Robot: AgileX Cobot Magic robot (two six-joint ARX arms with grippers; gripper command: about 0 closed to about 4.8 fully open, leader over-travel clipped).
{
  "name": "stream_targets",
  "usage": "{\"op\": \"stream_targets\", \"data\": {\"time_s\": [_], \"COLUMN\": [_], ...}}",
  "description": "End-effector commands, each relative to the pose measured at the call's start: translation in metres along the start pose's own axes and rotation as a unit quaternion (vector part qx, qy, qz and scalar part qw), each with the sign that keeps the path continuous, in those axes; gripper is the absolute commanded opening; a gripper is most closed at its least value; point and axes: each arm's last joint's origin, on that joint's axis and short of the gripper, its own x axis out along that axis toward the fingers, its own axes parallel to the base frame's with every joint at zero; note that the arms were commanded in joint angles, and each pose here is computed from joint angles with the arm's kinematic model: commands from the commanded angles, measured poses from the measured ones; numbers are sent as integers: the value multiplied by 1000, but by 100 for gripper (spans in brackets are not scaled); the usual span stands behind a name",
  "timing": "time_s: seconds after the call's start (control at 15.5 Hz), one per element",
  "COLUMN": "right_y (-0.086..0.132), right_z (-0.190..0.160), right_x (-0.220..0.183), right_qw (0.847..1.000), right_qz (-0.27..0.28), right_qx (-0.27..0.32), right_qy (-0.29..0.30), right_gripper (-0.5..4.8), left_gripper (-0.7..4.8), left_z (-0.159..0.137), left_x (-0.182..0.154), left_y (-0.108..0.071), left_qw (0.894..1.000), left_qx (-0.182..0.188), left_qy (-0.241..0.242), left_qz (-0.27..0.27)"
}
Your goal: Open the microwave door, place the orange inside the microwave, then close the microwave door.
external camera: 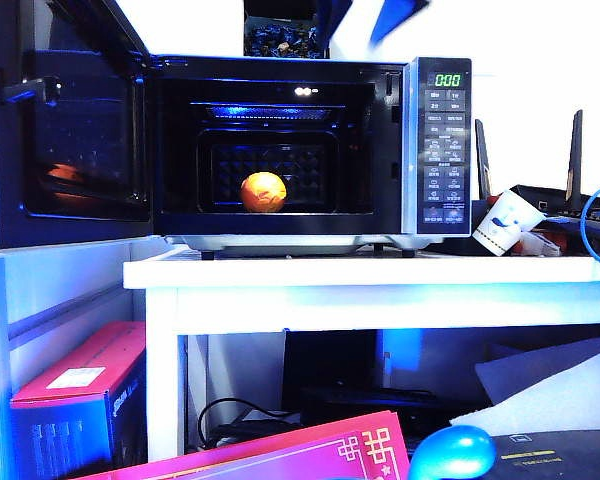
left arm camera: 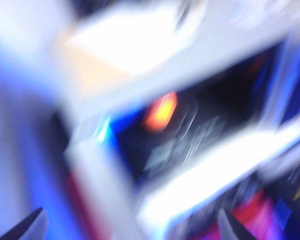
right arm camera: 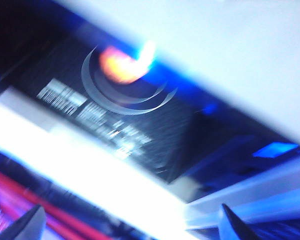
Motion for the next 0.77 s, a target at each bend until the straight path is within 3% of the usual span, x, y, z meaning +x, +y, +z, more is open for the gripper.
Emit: {"op": "stream_targets", "data": {"time_s": [0.06, 0.19, 0.26, 0.39, 0.77], "right_y": [-5, -6, -7, -7, -10], "right_z": [11, 13, 14, 14, 20], "right_x": [-29, -40, -45, -47, -70], "right_qw": [999, 998, 998, 998, 996], "right_qz": [-20, -22, -24, -24, -32], "right_qx": [9, 10, 10, 11, 13], "right_qy": [-41, -51, -57, -58, -86], "right_gripper": [479, 479, 479, 479, 479], "left_gripper": [304, 117, 106, 106, 107], "left_z": [-24, -28, -28, -31, -40], "left_x": [-6, -7, -8, -6, 18], "left_y": [1, 2, 3, 2, -7], "left_qw": [986, 978, 974, 974, 977], "left_qx": [17, 23, 27, 27, 2], "left_qy": [144, 171, 177, 188, 212], "left_qz": [84, 116, 139, 126, -30]}}
